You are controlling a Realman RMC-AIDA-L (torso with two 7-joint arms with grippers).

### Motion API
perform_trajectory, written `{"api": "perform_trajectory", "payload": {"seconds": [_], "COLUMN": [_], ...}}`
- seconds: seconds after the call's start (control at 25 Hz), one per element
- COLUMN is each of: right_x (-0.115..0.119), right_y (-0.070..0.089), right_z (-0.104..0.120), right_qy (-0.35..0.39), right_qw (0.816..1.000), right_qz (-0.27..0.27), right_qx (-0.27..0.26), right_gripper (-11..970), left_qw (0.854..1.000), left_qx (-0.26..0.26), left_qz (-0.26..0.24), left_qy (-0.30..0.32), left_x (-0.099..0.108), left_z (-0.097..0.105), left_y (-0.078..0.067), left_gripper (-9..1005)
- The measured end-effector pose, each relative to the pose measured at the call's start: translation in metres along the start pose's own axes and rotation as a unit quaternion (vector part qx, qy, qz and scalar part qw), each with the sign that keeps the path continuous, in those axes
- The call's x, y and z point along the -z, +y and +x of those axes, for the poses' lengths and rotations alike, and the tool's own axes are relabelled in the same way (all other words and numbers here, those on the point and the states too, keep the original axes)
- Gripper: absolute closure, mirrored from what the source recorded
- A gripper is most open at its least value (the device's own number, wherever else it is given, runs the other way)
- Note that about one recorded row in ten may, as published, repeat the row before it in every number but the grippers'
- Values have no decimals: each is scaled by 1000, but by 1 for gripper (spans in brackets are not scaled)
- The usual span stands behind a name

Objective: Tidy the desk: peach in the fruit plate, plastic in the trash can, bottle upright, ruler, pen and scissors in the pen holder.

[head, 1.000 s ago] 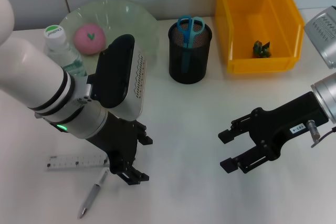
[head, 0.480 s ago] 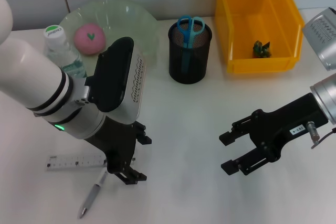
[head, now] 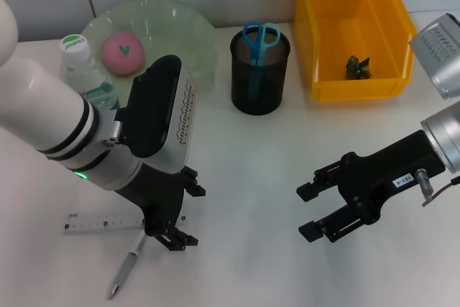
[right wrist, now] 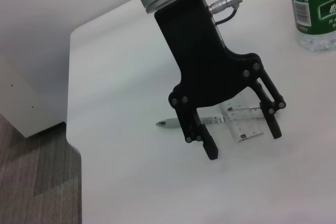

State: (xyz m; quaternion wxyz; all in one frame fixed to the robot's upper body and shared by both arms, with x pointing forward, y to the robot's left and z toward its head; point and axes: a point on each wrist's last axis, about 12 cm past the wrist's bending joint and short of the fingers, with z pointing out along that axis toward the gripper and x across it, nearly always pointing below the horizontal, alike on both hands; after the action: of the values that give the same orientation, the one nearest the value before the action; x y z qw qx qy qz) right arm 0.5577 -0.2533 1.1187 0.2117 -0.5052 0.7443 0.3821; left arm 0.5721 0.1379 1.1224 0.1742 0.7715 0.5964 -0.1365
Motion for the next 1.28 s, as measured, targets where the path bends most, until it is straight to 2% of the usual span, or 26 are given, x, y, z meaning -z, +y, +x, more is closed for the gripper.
{"api": "perform_trajectory", "payload": {"seconds": [0.44, 0.84, 1.28], "right_x": [1, -1, -2], "right_y": [0, -1, -3], "right_z": [0, -1, -5], "right_qy": [3, -47, -51], "right_qw": [1000, 998, 997], "right_qz": [4, 20, 27], "right_qx": [-4, 37, 59], "right_gripper": [183, 184, 184], "left_qw": [1000, 1000, 1000], "left_qx": [11, 12, 13], "left_qz": [-2, -2, 3], "left_qy": [17, 17, 17], "left_x": [-1, 1, 1], "left_z": [5, 5, 4], "left_y": [5, 7, 7], "left_gripper": [203, 203, 228]}}
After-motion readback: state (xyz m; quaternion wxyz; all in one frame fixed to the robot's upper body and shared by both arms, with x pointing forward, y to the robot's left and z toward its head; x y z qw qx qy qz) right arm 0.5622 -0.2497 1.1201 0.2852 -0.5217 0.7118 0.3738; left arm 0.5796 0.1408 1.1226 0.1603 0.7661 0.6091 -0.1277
